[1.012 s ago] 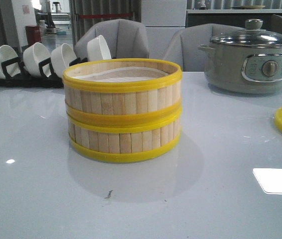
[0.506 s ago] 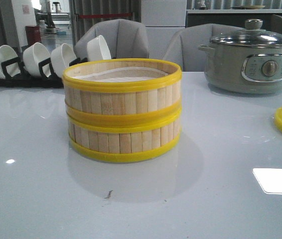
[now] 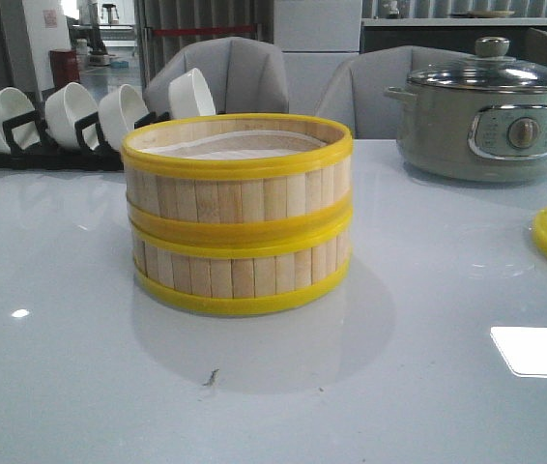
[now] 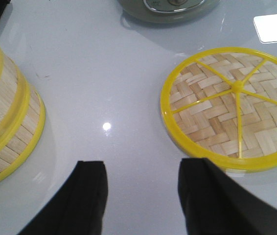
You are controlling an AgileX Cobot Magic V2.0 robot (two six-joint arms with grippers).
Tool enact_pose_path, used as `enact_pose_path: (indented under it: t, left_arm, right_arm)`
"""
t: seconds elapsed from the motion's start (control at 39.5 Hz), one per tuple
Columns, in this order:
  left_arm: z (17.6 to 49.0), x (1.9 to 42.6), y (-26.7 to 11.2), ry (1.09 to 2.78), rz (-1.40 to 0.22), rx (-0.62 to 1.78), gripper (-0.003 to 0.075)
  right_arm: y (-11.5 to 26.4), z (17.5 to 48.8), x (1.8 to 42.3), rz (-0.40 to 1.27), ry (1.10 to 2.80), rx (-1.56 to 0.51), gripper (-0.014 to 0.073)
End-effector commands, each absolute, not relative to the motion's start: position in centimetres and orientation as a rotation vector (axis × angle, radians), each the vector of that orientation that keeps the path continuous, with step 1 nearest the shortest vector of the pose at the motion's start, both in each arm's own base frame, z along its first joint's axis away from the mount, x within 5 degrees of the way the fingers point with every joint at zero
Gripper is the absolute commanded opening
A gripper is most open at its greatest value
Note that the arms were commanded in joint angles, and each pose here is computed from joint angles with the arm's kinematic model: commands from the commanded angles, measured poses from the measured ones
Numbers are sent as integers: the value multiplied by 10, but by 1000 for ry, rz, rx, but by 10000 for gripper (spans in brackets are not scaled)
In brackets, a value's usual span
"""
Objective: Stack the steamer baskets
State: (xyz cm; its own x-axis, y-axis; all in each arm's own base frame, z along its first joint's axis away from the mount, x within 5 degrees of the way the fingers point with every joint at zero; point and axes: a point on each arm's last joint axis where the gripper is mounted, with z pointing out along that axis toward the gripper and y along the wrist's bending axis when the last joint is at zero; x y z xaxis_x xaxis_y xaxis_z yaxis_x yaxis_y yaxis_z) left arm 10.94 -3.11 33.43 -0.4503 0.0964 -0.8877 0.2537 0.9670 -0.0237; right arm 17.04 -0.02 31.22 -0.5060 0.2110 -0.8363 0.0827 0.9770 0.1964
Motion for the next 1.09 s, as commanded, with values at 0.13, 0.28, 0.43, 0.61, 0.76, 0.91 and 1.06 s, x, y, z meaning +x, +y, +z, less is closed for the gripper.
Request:
enact_pose_path:
  t: [0.13,0.28,0.43,0.61,0.76,0.91,1.06]
  left_arm:
    - [332,114,-33,1880,-221,219,92]
    - [324,115,-33,1903,-218,222,85]
    - [323,115,-33,1907,-216,223,85]
    - [324,115,-33,1894,-218,222,85]
    - [324,115,-33,1892,-218,222,85]
    - [324,115,-33,1892,-218,222,85]
    - [324,115,-33,1892,-218,222,85]
  right_arm:
    - [-1,329,173,158,2001,200,444]
    - [-1,329,173,158,2002,200,444]
    - [-1,329,173,158,2002,200,444]
    - [-1,329,173,158,2002,200,357]
    - [-1,329,173,159,2010,200,135]
    - [-1,328,173,159,2015,200,60]
    - [-1,328,173,159,2021,200,56]
